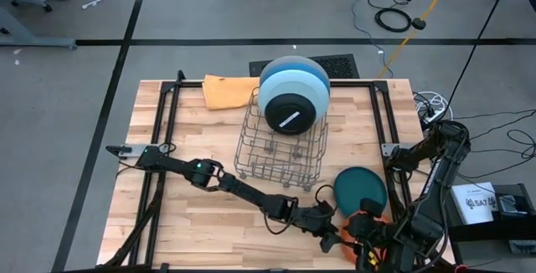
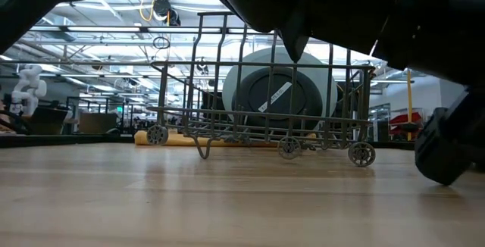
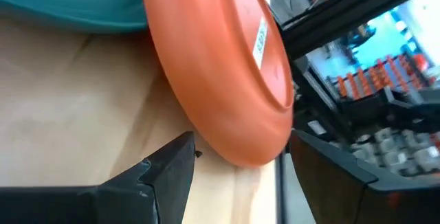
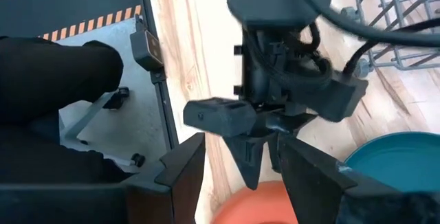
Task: Sort dishes
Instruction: Put the orange plate into the dish rack
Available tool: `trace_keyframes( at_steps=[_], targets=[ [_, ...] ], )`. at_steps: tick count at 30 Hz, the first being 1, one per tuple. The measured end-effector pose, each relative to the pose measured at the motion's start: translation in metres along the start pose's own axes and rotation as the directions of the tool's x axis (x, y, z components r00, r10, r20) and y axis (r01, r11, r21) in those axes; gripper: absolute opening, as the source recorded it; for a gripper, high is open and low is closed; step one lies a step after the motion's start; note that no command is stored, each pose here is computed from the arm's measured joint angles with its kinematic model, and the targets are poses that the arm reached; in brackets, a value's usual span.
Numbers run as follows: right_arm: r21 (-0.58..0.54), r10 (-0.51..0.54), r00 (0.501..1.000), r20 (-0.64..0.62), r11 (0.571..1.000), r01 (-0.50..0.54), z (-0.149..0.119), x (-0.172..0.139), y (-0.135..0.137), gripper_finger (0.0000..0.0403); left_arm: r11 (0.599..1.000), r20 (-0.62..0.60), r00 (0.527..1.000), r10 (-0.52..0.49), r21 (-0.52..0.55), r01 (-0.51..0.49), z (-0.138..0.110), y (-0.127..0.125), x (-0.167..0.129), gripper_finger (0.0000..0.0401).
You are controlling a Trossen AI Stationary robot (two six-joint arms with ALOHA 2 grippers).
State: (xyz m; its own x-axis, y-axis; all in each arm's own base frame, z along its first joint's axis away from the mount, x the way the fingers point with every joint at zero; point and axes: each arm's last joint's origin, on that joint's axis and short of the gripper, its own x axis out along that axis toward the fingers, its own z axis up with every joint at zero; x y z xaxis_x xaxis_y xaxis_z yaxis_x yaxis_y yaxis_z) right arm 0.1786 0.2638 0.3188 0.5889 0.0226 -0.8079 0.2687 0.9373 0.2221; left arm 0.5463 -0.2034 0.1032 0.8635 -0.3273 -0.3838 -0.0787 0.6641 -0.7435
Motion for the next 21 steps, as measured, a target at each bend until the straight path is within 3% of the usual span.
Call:
trace_keyframes(
  at_steps=[8, 21],
  targets=[
    [-0.018, 0.008, 1.000, 0.015, 1.000, -0.008, 0.0008, 0.0000, 0.0011, 0.0178, 0.960, 0.030, 0.994, 0.109, 0.257, -0.113, 0.0002, 0.0009, 0.0008, 0.0238],
    [-0.022, 0.008, 1.000, 0.018, 1.000, -0.007, 0.0009, 0.0000, 0.0012, 0.0178, 0.897, -0.011, 0.998, 0.069, 0.439, -0.057, -0.0017, -0.0001, 0.0016, 0.0238]
  ],
)
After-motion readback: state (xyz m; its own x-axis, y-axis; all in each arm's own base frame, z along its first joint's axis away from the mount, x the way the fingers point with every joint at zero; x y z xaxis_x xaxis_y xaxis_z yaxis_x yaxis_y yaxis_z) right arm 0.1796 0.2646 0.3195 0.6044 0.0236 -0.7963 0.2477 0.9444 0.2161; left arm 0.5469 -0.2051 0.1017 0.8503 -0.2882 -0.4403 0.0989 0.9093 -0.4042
